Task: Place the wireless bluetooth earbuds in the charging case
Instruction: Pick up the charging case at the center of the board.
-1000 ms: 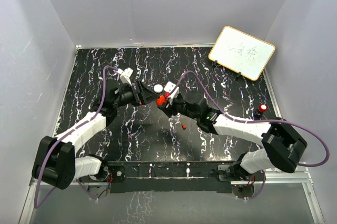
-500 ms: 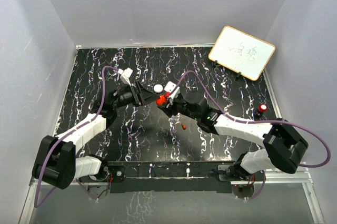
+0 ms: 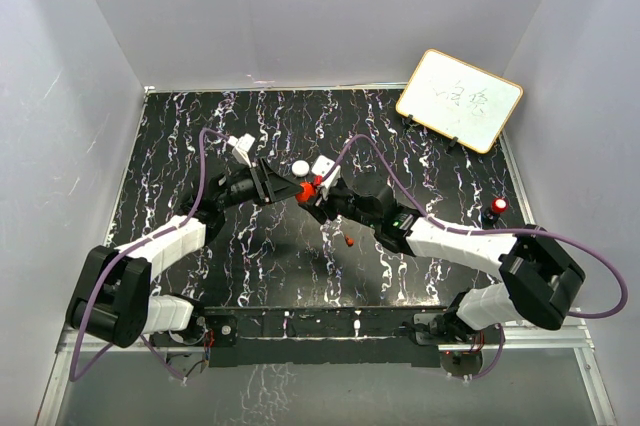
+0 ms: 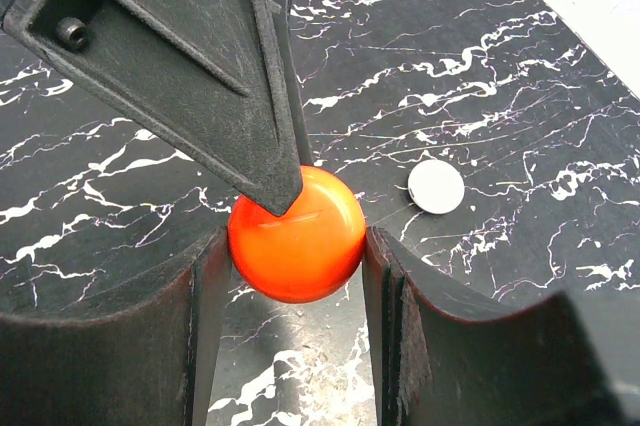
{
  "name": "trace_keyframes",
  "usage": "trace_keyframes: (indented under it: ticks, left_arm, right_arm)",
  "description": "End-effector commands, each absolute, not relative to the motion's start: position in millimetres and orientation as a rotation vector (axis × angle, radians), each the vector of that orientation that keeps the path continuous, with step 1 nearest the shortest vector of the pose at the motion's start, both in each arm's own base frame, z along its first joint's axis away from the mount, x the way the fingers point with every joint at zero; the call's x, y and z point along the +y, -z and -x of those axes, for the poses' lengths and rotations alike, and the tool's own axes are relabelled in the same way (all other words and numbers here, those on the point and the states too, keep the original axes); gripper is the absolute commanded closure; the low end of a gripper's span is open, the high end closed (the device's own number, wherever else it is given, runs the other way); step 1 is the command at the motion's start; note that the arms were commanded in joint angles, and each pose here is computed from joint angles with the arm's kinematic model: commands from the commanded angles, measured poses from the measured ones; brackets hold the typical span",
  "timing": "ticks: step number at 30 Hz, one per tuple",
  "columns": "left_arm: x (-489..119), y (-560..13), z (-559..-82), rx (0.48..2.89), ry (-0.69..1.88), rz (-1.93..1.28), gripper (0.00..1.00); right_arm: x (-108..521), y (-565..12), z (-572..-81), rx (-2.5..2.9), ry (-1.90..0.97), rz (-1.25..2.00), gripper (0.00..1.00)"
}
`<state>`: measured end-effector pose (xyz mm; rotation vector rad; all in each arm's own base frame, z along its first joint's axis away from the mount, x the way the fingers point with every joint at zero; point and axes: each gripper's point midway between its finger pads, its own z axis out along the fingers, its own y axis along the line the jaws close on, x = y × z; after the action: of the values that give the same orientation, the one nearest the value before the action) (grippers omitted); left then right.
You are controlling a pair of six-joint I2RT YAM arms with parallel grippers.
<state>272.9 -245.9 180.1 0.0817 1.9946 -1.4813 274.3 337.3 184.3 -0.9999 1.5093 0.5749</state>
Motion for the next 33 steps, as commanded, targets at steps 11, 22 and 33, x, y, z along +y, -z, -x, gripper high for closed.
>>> trace_keyframes:
  ticks: [11,22,33]
  left_arm:
    - [-248.5,-192.8,-266.5,1.937,1.547,-0.132,0.58]
    - [-248.8,-189.9,-264.3,1.948,1.554,-0.135,0.64]
    - [-249.0,-190.7,-264.8,1.943,1.553,-0.135,0.86]
  right_arm:
    - [353.0,-224.4,-279.5,1.396,-0.614,0.962,0.87]
    - [355.3,-228.4,-279.1,1.384,-0.627,0.962,0.87]
    - [355.7,-228.7,-278.9,1.382,-0.628,0.964,0.87]
